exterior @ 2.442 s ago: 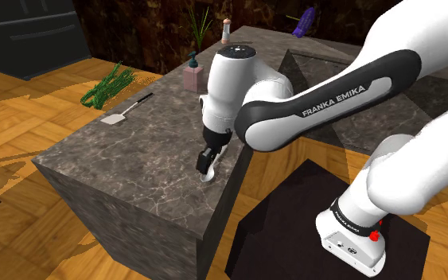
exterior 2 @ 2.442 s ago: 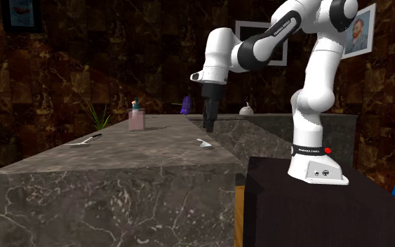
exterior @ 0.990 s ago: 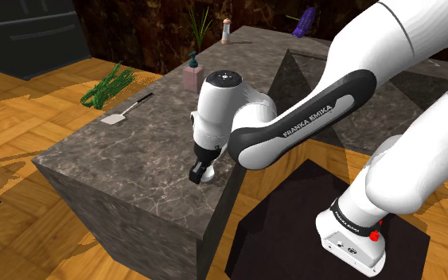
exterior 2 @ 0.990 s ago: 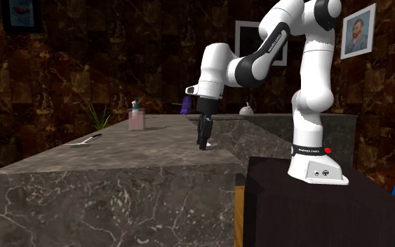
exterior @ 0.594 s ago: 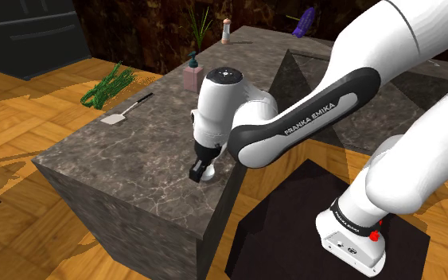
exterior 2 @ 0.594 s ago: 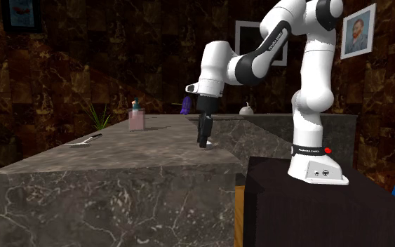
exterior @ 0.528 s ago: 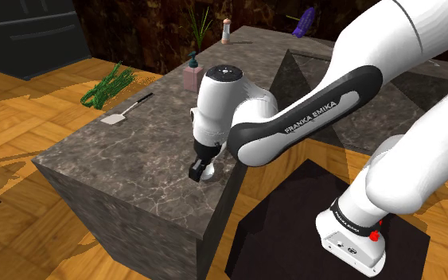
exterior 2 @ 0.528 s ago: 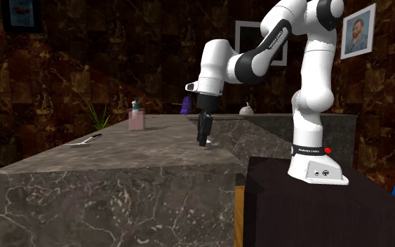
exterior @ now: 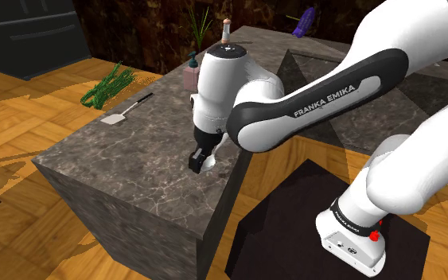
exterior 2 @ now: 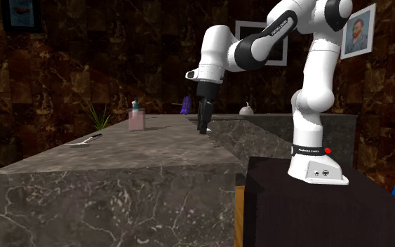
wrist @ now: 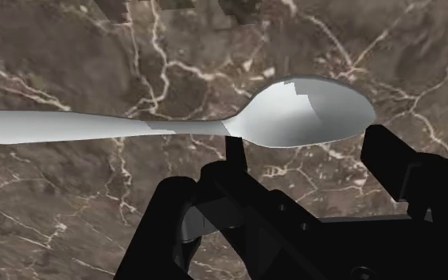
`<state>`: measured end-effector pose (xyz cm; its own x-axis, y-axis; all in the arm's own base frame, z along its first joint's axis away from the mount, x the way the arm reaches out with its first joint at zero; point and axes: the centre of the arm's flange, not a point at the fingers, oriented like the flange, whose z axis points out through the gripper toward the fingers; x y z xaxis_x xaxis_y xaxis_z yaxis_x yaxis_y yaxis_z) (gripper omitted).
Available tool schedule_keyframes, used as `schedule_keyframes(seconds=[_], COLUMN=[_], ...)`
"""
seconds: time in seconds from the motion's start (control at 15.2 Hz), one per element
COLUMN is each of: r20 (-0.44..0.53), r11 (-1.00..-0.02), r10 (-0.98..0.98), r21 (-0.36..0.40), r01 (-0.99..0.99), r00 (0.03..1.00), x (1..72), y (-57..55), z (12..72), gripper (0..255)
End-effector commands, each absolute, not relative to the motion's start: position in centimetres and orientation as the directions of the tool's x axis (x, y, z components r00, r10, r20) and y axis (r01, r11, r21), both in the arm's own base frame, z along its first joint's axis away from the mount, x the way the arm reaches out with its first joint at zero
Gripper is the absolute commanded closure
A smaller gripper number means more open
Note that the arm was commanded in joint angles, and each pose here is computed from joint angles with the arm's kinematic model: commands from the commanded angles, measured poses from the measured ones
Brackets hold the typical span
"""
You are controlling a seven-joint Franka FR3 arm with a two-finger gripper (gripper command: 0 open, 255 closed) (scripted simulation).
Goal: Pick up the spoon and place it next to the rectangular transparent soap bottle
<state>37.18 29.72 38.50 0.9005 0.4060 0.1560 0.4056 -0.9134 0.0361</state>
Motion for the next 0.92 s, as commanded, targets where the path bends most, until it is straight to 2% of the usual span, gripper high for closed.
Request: schedule_keyframes(seconds=[0.0,0.86], r20=[0.155,0.155], r11=[-0.913,-0.913], r10=[0.406,0.406], r21=[0.036,0.036], r01=[0.406,0.406], r00=[0.901,0.901], x=[37.3,37.3], y=[29.7,29.7], z=[39.5,46.4], gripper=[255,255])
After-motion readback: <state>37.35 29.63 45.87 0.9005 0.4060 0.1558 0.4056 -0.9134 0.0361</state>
